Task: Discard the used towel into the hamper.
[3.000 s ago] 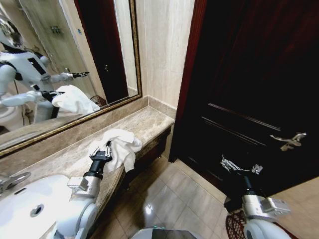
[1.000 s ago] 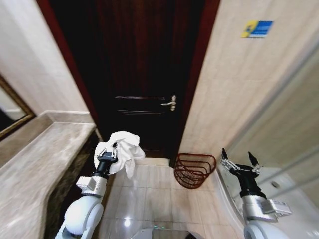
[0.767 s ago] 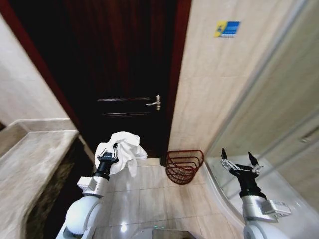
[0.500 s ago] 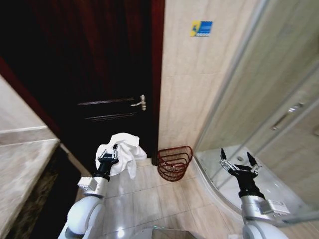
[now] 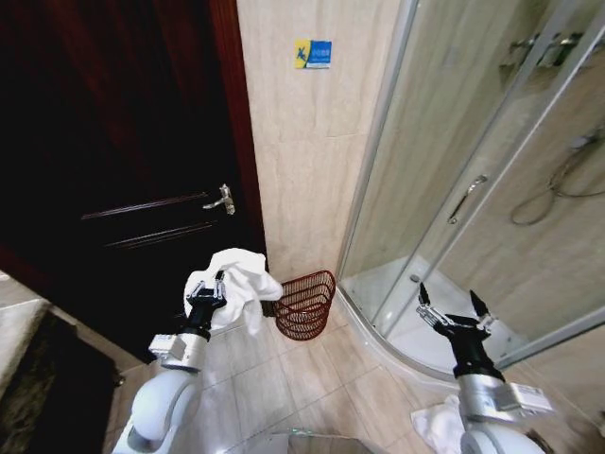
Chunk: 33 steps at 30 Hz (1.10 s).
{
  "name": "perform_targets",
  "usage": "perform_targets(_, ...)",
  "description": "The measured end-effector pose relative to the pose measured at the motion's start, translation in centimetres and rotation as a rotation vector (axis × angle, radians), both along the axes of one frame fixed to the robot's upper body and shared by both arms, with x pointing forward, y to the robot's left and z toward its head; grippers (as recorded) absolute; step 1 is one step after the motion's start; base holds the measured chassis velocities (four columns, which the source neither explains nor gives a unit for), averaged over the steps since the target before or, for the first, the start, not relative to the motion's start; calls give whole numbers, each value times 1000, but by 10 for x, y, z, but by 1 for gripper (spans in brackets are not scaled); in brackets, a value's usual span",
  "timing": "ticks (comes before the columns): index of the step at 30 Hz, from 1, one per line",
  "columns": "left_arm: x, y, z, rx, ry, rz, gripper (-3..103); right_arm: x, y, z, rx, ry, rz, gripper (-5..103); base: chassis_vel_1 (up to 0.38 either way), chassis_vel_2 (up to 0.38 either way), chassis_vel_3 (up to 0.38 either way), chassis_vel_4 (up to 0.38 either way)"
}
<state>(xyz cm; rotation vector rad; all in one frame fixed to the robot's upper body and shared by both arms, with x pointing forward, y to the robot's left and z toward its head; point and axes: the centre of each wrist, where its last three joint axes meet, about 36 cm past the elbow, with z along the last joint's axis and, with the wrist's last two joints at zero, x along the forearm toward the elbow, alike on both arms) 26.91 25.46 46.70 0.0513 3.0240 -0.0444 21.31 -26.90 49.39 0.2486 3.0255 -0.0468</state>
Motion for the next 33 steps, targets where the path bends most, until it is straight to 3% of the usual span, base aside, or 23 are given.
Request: perform_targets(33,1,6,-13,-3,-4,4,10,1,3,-1,-7,-3,3,100,0,0,0,0)
